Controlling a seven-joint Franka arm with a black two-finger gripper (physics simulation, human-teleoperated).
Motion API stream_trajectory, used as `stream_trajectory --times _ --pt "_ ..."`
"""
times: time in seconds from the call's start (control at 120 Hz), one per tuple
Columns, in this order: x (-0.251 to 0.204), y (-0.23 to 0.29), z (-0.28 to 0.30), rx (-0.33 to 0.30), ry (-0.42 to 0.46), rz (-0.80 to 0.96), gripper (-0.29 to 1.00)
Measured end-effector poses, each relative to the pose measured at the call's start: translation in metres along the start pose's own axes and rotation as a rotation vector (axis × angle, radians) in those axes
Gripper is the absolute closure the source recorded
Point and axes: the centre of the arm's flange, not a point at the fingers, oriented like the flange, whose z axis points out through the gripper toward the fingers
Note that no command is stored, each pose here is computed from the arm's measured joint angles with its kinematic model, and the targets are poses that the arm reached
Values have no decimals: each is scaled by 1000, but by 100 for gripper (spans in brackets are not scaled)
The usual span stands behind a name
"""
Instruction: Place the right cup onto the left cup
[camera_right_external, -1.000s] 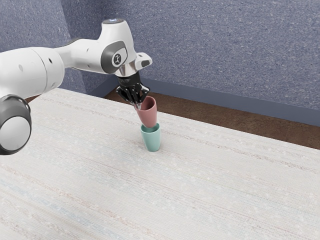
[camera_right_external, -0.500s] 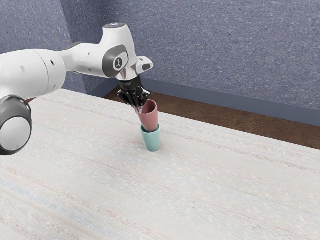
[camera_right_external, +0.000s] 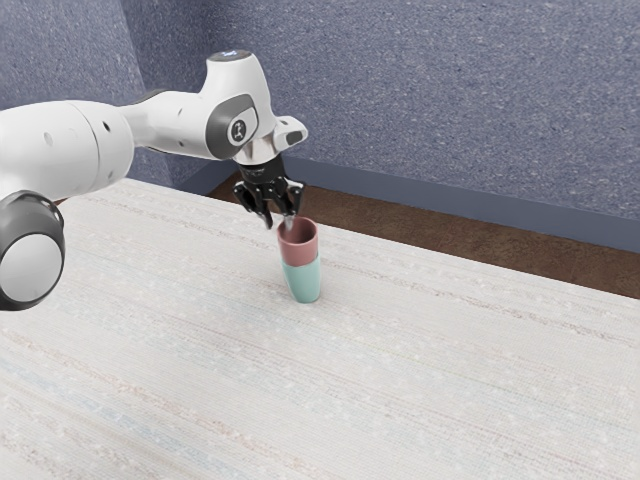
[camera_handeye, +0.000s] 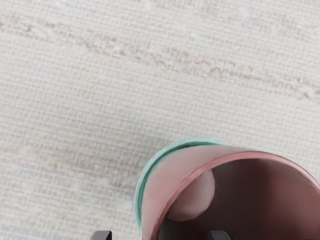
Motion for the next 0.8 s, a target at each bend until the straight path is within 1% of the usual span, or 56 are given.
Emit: stream_trajectory --times 0.092,0.2,0.333,0.458,0.642,0.8 --pt "-1 6 -6 -7 8 6 39" --pt "-4 15 -25 -16 29 17 33" --pt "-13 25 -70 -30 73 36 26" --pt "-28 31 -118 -42 98 53 16" --pt "-60 28 -181 -45 80 72 7" --pt "-103 35 -217 -38 23 121 3"
